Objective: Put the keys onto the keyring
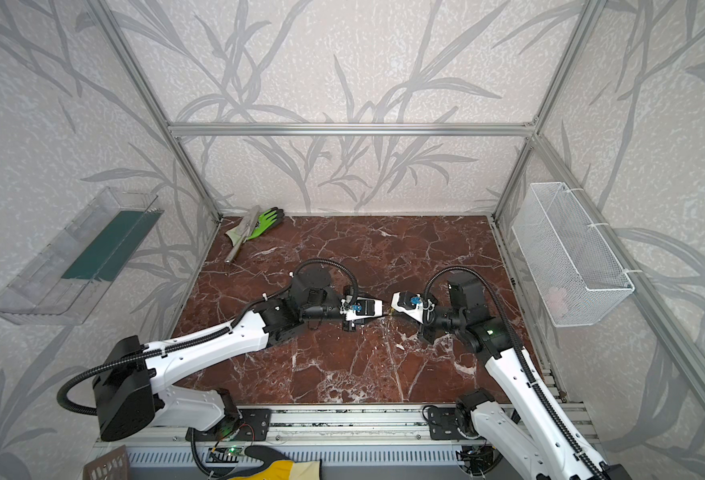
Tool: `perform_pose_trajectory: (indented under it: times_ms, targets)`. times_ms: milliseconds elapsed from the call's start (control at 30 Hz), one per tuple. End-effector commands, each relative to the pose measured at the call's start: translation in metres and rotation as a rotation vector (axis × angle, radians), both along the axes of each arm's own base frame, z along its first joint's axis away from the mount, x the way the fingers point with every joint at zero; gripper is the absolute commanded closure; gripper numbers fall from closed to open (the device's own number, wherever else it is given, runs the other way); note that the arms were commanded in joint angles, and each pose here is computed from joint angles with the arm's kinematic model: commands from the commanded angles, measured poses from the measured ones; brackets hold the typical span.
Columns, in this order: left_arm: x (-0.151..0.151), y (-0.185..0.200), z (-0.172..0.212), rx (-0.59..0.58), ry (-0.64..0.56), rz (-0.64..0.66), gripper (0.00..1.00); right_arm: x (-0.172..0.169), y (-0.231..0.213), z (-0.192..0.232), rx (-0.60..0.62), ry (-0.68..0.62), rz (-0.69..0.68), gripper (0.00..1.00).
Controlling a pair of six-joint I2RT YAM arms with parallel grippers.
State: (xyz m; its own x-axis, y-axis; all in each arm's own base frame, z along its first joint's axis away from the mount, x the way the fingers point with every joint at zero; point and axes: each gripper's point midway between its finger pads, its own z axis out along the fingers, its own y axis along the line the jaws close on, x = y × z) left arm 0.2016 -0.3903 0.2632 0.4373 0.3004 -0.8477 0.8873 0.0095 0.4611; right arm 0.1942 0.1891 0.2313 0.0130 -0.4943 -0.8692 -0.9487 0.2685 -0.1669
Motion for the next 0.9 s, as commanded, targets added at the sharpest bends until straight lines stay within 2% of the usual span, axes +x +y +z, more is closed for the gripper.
perform_pose_trajectory:
  times_ms: [0,333,867]
  targets:
    - [-0.003,0.004,-0.005,0.016,0.043,0.011,0.71,-0.001,0.0,0.006,-0.016,0.016,-0.018,1.0]
    - [-0.011,-0.002,-0.02,0.061,0.207,-0.016,0.73,-0.002,-0.001,-0.003,-0.095,0.044,-0.036,1.0]
    - [-0.004,-0.014,-0.029,0.091,0.303,-0.005,0.79,0.001,0.0,-0.005,-0.115,0.044,-0.044,1.0]
